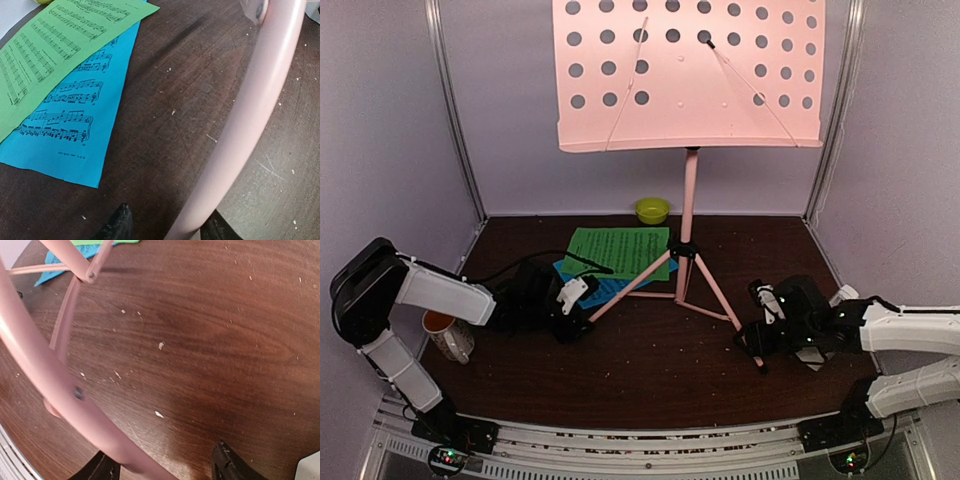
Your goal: Set up the instrument practice props
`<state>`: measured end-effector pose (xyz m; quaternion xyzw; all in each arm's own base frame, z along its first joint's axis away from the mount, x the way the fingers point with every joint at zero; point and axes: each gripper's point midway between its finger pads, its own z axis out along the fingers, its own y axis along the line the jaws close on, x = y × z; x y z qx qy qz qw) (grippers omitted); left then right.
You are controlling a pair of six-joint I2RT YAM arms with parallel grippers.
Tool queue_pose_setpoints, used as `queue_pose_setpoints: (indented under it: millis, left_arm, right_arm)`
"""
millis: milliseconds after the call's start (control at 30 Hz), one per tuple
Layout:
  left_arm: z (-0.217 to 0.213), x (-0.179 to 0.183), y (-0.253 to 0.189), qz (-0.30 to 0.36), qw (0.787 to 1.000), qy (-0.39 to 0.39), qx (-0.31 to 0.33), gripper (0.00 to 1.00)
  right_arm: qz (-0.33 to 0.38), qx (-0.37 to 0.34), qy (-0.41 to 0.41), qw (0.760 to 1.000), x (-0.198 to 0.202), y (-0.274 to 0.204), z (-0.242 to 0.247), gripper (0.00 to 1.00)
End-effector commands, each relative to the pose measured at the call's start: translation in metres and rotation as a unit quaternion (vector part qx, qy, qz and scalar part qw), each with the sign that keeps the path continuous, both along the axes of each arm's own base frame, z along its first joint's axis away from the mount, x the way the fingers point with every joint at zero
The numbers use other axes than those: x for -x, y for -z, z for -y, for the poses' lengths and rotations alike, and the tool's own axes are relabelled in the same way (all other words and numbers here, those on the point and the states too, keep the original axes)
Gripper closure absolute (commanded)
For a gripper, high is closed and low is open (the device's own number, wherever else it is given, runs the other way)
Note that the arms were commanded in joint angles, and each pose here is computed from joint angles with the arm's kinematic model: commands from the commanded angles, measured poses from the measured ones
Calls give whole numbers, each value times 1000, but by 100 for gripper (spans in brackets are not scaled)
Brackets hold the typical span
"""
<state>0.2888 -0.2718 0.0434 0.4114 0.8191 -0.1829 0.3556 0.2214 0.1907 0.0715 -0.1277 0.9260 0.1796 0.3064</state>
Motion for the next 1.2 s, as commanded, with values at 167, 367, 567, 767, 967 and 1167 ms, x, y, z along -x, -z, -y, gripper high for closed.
queue_pose_setpoints:
  millis: [167,367,567,767,967,1167]
  left_arm:
    - [32,-8,-43,53,997,56,16,52]
    - [53,-12,-60,66,993,95,16,58]
    - [64,-12,-57,47,993,112,-6,64]
    - [54,-9,-51,38,994,101,-29,91]
    - [29,-4,-45,35,995,70,-66,100]
    - [6,-1,-21,12,996,28,-87,100]
  right_arm:
    - [46,5,-55,997,-21,-36,-26,39]
    - [33,28,-82,996,-25,-30,-34,45]
    - [18,43,-79,996,-20,-15,-28,60]
    - [10,59,-57,997,-21,-11,-19,95]
    - [-16,76,-38,996,-11,-4,-5,100]
    - [-34,95,-27,994,1,5,10,100]
